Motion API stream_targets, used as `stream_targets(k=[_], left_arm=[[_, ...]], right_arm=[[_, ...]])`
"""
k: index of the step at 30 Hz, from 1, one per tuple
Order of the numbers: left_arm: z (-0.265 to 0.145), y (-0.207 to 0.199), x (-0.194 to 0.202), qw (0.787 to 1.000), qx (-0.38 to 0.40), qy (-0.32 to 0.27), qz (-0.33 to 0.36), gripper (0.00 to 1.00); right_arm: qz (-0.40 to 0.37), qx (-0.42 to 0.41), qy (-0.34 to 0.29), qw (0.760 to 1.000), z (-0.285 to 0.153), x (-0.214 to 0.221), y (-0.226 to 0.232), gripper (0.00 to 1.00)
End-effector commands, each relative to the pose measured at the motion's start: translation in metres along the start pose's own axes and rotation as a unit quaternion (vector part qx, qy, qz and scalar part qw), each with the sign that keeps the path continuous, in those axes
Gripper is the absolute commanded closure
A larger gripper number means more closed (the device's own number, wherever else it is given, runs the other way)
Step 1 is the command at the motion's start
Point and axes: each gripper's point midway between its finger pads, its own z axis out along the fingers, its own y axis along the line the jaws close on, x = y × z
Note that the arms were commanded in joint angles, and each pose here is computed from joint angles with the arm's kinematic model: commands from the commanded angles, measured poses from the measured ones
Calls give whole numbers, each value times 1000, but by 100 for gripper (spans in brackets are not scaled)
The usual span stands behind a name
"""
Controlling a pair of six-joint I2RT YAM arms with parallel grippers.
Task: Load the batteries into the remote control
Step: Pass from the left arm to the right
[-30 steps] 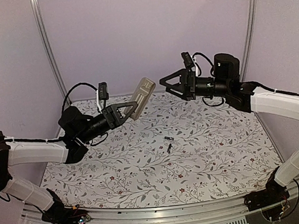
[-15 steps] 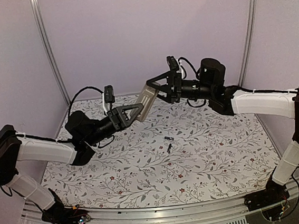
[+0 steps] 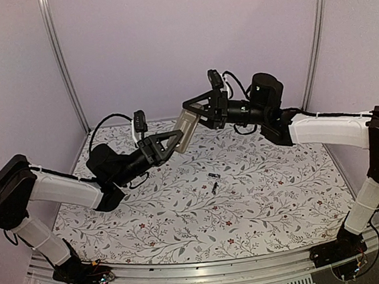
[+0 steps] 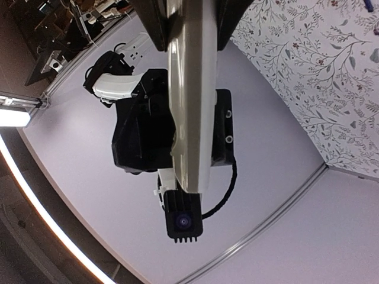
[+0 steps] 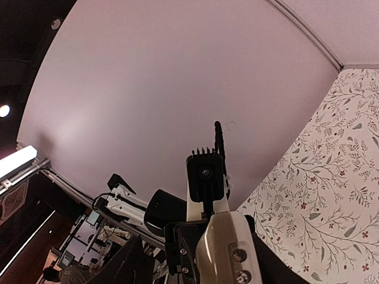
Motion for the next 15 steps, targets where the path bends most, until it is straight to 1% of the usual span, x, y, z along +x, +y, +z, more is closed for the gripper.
stream_targets(k=[1,2,10,13,15], left_arm=[[2,-13,-3,999,29,-14,-4,100],[3,-13,-2,999,29,-14,-4,100],[4,-14,-1,999,32,-8,-9,100],[6,-18,0,999,39,0,-5,100],[7,-18,2,999,37,5,-2,100]], right_arm=[[-2,-12,10,1000,5,4,3,46],[-3,-12,10,1000,5,5,2,49],[1,-13,16,1000,7,6,-1,64],[3,-13,18,1000,7,7,-2,73],[5,-10,18,1000,6,7,-4,82]])
